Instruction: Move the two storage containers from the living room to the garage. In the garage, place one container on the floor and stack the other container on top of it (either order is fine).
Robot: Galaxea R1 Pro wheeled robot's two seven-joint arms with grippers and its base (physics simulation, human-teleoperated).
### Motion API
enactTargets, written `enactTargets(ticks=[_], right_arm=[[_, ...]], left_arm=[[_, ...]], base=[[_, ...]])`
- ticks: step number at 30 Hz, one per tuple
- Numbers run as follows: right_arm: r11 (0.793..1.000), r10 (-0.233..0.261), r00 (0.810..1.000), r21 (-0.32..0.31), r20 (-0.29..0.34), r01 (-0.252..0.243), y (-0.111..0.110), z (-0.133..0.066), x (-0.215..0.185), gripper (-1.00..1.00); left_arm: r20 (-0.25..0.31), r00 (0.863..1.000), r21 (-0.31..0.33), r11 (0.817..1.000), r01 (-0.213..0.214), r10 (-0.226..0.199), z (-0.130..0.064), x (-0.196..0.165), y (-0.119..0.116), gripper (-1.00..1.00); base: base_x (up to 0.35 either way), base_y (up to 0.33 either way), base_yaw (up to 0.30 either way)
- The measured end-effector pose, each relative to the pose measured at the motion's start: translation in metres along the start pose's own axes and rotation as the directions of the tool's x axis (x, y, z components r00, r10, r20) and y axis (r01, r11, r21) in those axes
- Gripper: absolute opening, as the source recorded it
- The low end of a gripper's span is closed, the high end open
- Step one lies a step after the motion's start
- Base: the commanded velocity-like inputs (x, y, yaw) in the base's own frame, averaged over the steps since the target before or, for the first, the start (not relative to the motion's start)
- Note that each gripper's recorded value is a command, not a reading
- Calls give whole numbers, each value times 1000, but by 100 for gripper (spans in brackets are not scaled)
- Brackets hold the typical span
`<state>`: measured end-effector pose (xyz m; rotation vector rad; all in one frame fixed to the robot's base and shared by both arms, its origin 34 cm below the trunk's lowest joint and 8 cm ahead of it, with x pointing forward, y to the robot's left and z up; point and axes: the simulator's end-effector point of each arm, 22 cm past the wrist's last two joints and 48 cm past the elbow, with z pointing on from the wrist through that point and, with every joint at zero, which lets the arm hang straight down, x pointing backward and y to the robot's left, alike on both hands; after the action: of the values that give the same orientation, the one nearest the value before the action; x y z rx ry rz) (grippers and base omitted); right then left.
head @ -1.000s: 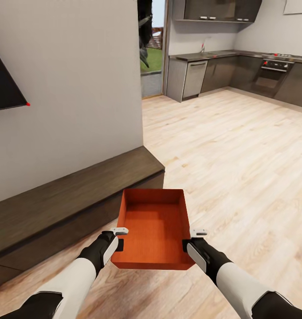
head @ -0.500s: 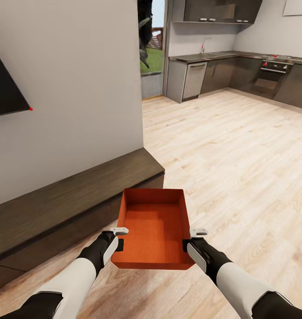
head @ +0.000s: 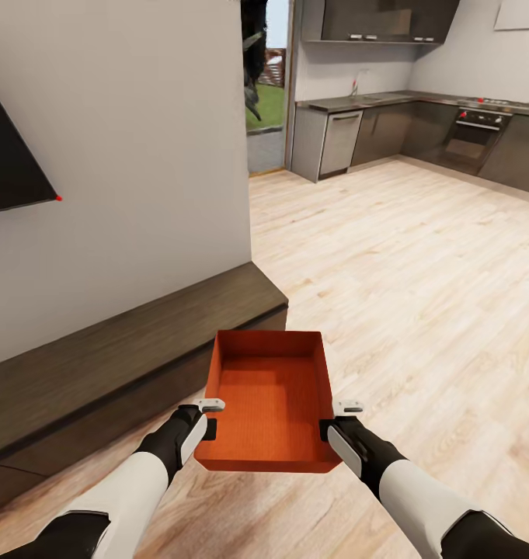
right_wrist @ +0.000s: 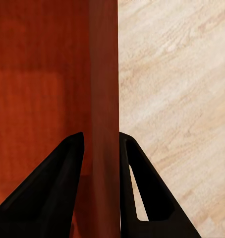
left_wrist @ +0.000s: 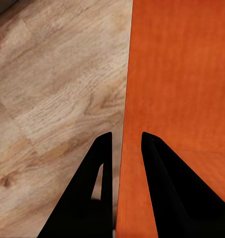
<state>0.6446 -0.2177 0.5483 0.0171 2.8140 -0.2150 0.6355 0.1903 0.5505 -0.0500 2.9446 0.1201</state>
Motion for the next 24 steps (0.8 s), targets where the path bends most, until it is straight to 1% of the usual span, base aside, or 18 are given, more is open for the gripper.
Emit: enactTargets(ticks=[24], right_arm=[[1000, 2, 1000, 1, -3, -2, -5, -33, -9, -100]], left_arm=[[-1, 1000, 0, 1000, 0, 0, -34, -5, 3, -100]], base=[[0, 0, 0]])
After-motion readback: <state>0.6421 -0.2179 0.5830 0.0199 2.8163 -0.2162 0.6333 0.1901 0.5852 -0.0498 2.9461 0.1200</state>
